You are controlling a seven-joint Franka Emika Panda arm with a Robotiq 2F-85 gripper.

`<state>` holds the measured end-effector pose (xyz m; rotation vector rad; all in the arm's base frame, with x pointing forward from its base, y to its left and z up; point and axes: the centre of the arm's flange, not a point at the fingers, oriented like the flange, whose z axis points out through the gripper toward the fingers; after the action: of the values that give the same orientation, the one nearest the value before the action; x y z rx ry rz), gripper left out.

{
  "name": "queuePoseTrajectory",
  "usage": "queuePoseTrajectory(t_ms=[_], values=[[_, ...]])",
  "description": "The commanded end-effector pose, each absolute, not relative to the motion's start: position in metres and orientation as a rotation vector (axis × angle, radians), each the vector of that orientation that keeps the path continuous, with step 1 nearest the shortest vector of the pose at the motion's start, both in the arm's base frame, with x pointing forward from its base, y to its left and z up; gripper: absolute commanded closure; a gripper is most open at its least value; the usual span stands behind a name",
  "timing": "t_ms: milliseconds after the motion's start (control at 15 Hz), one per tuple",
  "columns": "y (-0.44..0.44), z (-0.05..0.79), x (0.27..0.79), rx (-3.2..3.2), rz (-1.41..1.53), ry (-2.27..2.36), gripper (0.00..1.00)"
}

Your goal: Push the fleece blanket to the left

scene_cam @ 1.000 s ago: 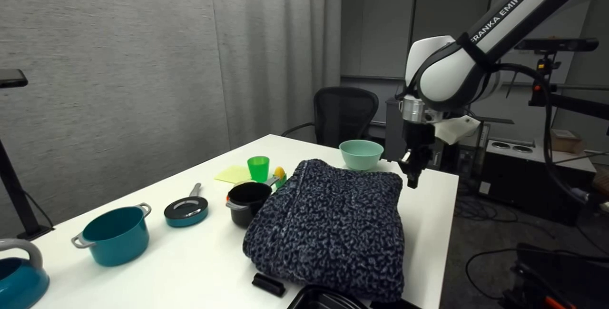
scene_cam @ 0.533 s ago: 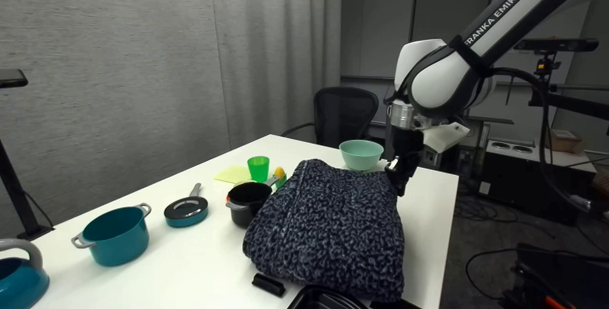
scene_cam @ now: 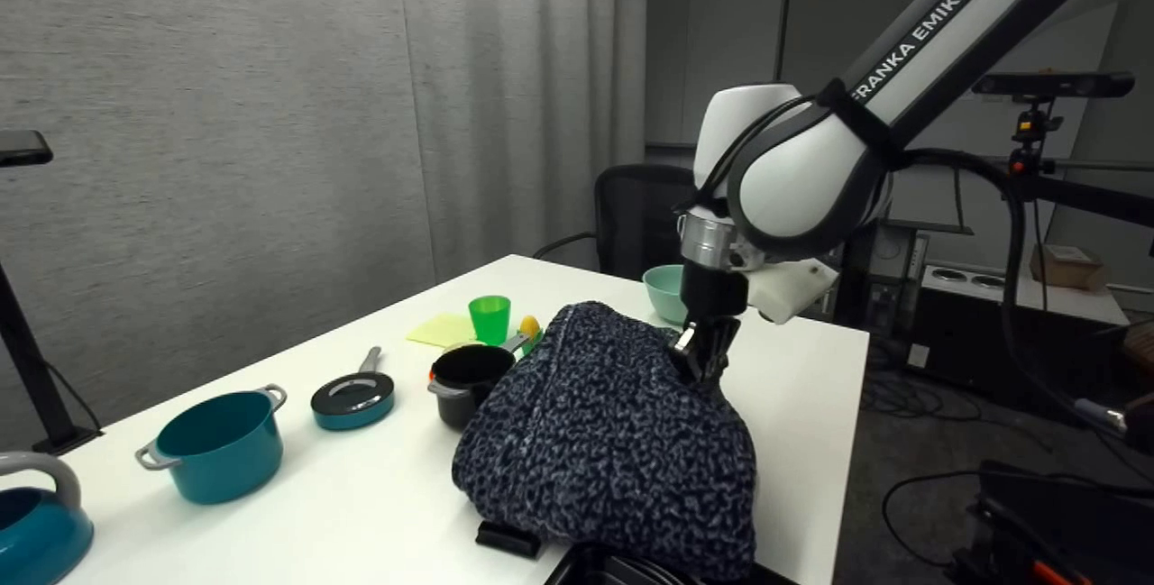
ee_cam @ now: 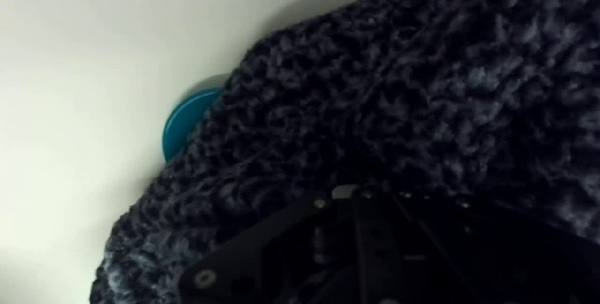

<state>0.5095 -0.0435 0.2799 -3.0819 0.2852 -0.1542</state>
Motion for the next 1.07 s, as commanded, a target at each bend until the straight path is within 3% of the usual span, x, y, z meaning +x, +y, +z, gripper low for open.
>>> queuePoseTrajectory(t_ms=[0, 1000], values=[[-0.017, 0.28, 0.539, -3.06, -0.202, 0.288, 1.0], [-0.019, 0.29, 0.533, -3.074, -0.163, 0.252, 0.99]])
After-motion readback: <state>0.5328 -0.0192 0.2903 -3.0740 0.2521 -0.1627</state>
